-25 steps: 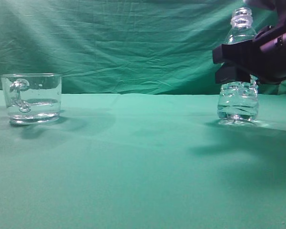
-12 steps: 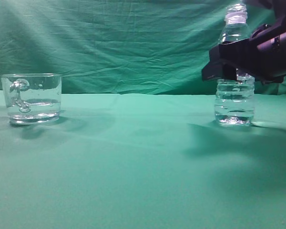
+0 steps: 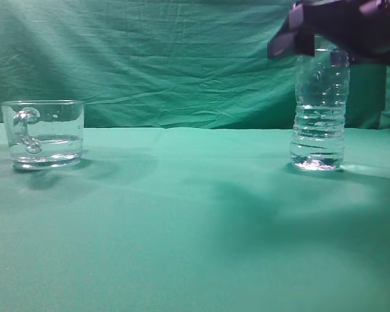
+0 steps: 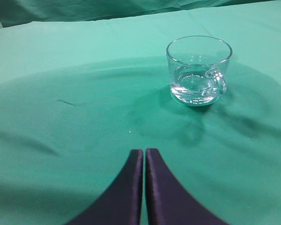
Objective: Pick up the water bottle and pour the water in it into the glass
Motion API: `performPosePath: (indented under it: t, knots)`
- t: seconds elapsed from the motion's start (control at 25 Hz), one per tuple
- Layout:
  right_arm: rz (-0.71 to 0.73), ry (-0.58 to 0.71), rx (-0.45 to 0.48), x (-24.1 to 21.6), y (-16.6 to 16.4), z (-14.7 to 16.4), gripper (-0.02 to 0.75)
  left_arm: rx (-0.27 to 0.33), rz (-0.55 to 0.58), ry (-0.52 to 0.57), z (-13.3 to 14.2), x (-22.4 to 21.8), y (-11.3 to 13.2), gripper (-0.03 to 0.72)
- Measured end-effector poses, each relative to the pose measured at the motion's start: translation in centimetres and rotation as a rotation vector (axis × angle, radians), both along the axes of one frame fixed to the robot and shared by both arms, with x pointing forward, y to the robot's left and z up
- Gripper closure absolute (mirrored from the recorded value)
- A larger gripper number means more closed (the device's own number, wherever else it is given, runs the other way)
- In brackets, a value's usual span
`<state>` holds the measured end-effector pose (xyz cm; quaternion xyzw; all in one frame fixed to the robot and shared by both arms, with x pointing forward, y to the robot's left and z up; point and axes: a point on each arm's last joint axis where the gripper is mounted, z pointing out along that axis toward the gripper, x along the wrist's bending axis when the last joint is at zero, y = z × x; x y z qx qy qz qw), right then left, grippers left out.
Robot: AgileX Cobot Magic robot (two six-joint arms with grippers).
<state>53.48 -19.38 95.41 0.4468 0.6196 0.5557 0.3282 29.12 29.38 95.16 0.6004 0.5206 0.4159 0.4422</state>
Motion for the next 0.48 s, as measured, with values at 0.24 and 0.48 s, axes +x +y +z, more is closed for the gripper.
performPosePath:
  t: [0.24,0.48]
  knots:
    - [-0.012,-0.074,0.01,-2.0,-0.8,5.6,0.09,0.0,0.0,0.0,0.0,0.0,0.0,0.688]
    - [-0.036,-0.113,-0.006,-6.0,-2.3,11.2,0.414,0.0,0.0,0.0,0.0,0.0,0.0,0.688]
